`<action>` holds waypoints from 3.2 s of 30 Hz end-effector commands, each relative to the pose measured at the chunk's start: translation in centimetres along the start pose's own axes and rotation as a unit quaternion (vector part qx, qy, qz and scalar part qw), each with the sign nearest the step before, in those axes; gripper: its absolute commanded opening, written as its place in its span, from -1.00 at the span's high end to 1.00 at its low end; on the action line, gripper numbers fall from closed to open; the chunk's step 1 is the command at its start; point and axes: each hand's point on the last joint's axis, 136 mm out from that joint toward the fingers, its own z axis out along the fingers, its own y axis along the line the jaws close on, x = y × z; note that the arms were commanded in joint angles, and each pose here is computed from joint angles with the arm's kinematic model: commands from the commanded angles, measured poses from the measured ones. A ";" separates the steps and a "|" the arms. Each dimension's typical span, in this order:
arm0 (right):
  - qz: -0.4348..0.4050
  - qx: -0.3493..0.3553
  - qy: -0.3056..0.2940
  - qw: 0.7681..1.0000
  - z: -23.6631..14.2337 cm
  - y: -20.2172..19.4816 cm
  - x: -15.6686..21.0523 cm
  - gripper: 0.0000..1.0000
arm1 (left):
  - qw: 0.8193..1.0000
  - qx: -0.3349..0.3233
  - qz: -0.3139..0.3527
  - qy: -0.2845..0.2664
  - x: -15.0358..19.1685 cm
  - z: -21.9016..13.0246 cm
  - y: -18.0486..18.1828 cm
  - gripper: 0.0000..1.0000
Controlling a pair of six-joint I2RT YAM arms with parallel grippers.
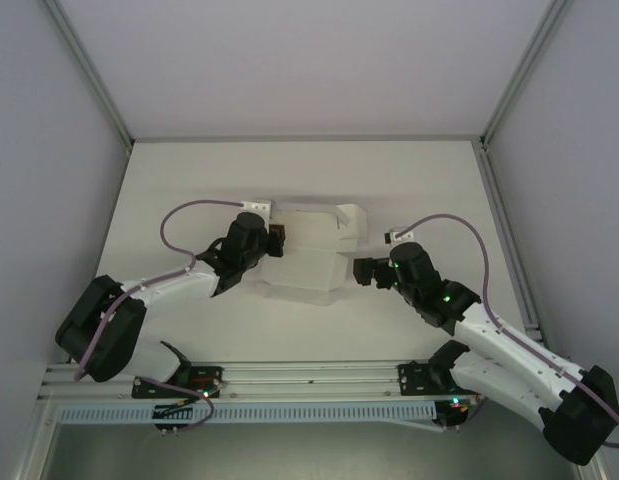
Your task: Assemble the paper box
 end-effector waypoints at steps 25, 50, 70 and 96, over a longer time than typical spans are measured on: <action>-0.001 -0.066 -0.031 0.997 3.9 2.6 -4.2 -0.99 | 1.000 0.023 -0.009 -0.017 -1.5 -0.2 -0.9 1.00; -0.036 -0.096 -0.017 0.995 7.7 6.9 -4.7 -1.00 | 0.999 0.044 -0.023 -0.020 -1.5 -0.3 -1.6 1.00; -0.054 -0.057 -0.050 0.996 4.0 5.8 -6.4 -1.00 | 0.999 0.028 -0.030 -0.025 -1.6 -0.7 -0.6 1.00; 0.034 0.103 -0.120 0.987 -5.4 -7.7 -8.0 -1.00 | 0.999 0.025 -0.032 -0.021 -1.7 -0.9 0.2 1.00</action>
